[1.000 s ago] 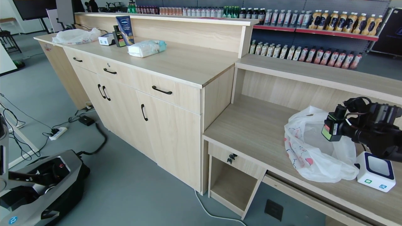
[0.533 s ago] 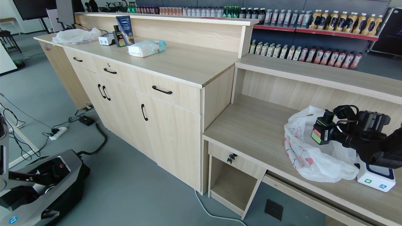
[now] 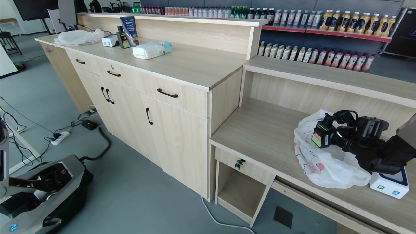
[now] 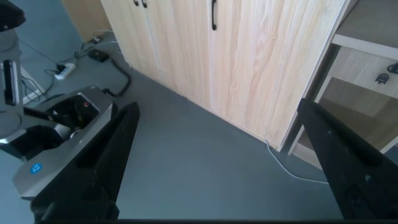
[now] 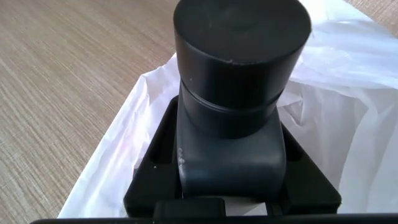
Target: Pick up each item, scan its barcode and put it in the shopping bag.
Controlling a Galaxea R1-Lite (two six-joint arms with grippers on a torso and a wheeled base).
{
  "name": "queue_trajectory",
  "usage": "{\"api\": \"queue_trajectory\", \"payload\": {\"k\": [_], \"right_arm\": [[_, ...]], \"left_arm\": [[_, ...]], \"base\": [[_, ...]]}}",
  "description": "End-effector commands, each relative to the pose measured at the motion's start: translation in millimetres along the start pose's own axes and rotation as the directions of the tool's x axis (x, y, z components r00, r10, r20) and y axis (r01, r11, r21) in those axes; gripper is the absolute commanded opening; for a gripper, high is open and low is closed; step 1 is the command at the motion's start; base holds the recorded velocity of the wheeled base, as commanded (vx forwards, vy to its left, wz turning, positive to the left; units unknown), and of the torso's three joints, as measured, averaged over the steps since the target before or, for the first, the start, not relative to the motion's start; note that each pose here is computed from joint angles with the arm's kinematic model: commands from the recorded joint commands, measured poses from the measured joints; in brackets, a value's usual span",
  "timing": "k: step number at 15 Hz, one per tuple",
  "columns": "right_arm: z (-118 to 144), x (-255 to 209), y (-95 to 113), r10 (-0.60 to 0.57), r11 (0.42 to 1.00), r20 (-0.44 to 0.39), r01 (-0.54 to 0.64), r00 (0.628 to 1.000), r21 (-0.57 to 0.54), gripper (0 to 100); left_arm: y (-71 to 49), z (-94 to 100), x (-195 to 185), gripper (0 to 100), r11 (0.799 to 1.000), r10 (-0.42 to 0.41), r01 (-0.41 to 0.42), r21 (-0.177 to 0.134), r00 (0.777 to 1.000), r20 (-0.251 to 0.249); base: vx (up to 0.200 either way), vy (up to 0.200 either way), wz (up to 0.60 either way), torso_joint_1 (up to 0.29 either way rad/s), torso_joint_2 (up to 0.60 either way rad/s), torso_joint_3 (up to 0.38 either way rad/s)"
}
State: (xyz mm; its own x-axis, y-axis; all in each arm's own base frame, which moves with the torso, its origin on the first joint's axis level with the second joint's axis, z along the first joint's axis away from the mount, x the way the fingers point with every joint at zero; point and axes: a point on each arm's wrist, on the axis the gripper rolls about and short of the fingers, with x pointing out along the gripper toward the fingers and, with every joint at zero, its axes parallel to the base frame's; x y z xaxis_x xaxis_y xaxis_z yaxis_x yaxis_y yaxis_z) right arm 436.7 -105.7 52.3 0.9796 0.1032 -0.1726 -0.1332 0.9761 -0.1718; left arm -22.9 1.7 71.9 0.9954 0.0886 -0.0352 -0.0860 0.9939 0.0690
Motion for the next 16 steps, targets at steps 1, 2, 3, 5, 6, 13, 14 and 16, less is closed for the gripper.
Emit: {"api": "queue_trajectory", "payload": {"k": [1, 2, 3, 5, 6, 13, 14, 16], "right_arm": [[-10, 5, 4, 0.01, 1.0, -0.021, -0.01, 1.0, 0.002, 0], [-13, 7, 6, 0.015, 1.0, -0.02, -0.015, 1.0, 0.0, 0], [-15, 8, 7, 0.013, 1.0, -0.007, -0.013, 1.0, -0.012, 0], [-20, 11, 9, 0.022, 1.0, -0.001, -0.022, 1.0, -0.019, 0], [-21, 13, 11, 0.028, 0.999, 0.003, -0.028, 1.0, -0.019, 0], [-27, 31, 24, 0.06, 0.998, 0.019, -0.059, 0.998, -0.023, 0], [-28, 32, 25, 0.062, 0.998, 0.015, -0.062, 0.998, -0.02, 0], [-30, 34, 29, 0.069, 0.997, 0.01, -0.069, 0.998, -0.021, 0]], "left_arm": [[0.0, -0.1, 0, 100, 1.0, 0.0, 0.0, 0.0, 1.0, 0.0], [0.0, -0.1, 0, 100, 1.0, 0.0, 0.0, 0.0, 1.0, 0.0], [0.0, -0.1, 0, 100, 1.0, 0.0, 0.0, 0.0, 1.0, 0.0], [0.0, -0.1, 0, 100, 1.0, 0.0, 0.0, 0.0, 1.0, 0.0], [0.0, -0.1, 0, 100, 1.0, 0.0, 0.0, 0.0, 1.0, 0.0], [0.0, -0.1, 0, 100, 1.0, 0.0, 0.0, 0.0, 1.0, 0.0], [0.0, -0.1, 0, 100, 1.0, 0.0, 0.0, 0.0, 1.0, 0.0], [0.0, -0.1, 0, 100, 1.0, 0.0, 0.0, 0.0, 1.0, 0.0]], "base": [[0.0, 0.0, 0.0, 0.0, 0.0, 0.0], [0.0, 0.0, 0.0, 0.0, 0.0, 0.0], [0.0, 0.0, 0.0, 0.0, 0.0, 0.0], [0.0, 0.0, 0.0, 0.0, 0.0, 0.0], [0.0, 0.0, 0.0, 0.0, 0.0, 0.0], [0.0, 0.0, 0.0, 0.0, 0.0, 0.0], [0.0, 0.0, 0.0, 0.0, 0.0, 0.0], [0.0, 0.0, 0.0, 0.0, 0.0, 0.0]]}}
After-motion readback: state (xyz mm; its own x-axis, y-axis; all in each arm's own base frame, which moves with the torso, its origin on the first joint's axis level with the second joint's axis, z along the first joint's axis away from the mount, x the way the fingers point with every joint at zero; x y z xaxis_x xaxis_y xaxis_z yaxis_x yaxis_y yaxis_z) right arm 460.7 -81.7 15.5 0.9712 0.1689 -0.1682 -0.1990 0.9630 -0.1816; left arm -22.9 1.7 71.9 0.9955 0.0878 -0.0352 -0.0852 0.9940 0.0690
